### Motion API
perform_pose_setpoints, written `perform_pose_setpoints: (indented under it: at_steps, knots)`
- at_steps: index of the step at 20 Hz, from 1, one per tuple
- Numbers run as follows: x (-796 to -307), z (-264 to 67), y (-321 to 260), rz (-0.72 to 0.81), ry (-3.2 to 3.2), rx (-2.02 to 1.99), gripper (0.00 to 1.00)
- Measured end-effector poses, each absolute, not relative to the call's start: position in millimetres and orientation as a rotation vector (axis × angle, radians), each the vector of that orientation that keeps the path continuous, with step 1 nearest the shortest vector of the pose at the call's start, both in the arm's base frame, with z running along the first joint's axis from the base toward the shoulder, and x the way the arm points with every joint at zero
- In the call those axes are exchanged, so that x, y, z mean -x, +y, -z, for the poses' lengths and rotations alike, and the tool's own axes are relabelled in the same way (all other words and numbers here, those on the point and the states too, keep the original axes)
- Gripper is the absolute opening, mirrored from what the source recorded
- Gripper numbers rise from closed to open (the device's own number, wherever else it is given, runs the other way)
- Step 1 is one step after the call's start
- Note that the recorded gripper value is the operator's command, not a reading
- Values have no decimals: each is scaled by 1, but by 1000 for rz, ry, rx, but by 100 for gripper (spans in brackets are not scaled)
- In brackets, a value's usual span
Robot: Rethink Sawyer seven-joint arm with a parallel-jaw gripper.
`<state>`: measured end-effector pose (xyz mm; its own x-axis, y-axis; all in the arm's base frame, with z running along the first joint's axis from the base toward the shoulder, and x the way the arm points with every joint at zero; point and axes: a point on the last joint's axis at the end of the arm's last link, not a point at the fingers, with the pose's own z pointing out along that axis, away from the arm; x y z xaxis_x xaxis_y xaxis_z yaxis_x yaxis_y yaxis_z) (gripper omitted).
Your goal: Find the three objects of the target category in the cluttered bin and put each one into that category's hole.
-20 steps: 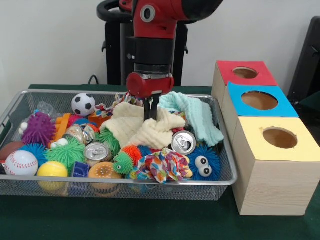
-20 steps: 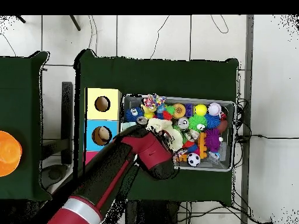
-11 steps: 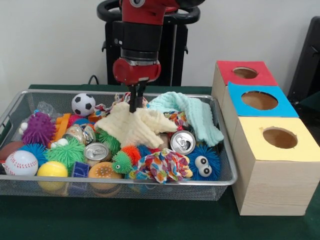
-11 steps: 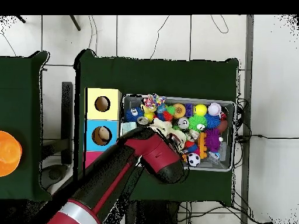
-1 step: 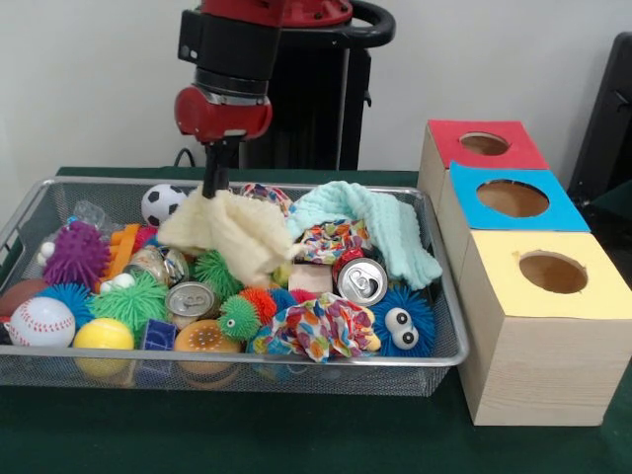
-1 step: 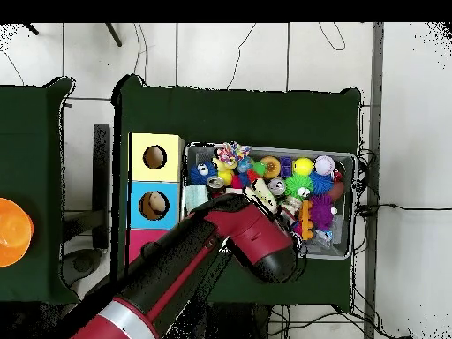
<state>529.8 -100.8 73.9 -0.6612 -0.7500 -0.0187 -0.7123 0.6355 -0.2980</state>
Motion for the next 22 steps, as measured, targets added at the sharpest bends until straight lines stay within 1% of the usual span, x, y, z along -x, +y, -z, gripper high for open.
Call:
perform_pose_setpoints:
  at_steps: [8, 16, 22]
  knots:
    - [-525, -91, -145, 467, 2752, 1198, 0]
    - [-518, -94, -171, 480, 2786, 1172, 0]
    - [-516, -94, -177, 481, 2793, 1158, 0]
